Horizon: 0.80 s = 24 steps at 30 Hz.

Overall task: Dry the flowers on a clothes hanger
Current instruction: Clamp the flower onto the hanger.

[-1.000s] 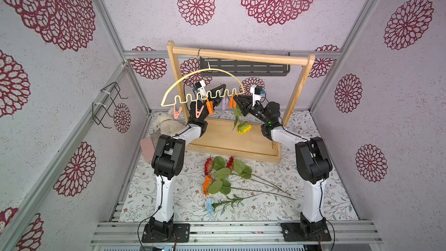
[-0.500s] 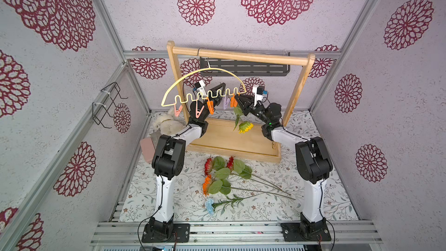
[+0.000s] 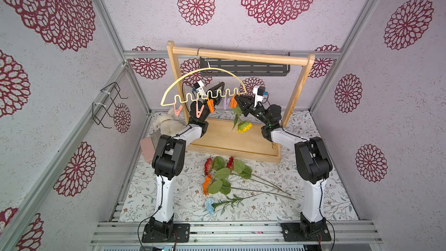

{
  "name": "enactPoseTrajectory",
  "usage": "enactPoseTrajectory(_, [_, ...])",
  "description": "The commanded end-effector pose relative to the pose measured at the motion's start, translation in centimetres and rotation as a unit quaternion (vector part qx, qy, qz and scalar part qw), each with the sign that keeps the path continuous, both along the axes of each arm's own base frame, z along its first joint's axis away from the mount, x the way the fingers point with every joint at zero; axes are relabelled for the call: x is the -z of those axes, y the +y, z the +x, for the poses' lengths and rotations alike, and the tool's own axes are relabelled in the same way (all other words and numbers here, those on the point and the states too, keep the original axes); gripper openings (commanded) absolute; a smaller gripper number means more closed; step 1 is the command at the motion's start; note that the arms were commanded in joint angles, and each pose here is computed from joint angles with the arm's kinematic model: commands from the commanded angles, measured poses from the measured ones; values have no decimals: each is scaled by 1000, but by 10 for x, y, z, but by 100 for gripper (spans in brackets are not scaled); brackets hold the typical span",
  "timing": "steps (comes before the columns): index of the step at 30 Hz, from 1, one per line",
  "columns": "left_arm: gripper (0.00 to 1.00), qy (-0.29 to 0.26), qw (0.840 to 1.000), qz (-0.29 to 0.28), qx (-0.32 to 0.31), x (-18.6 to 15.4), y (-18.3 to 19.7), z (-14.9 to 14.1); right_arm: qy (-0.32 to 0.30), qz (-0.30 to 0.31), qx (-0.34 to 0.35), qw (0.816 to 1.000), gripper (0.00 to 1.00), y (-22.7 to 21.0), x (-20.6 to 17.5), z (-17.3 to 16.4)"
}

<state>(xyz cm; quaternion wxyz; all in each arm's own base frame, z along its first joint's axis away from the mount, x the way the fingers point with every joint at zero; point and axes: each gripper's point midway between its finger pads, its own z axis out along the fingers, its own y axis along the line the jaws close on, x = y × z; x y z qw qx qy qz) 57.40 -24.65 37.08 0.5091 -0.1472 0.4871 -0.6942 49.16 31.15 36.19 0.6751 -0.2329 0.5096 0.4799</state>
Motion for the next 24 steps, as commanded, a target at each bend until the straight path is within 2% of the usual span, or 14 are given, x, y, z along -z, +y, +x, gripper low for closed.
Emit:
enactPoseTrajectory(1, [16,-28,999,-17,6,-22,-4,-14,-55,33,2,998,14,-3,-32,-16])
enactPoseTrajectory(8, [16,-27,999,-28,8,-21,-6,-15,-67,66,34,995,13,-9,-30,-12])
enactPoseTrajectory(12, [16,-26,999,-32,7,-22,-5,-14,-75,62,52,994,12,-7,-26,-9])
enactPoseTrajectory(24, [16,-27,999,-46,6,-24,0,-15,-68,69,42,994,12,-7,-19,-11])
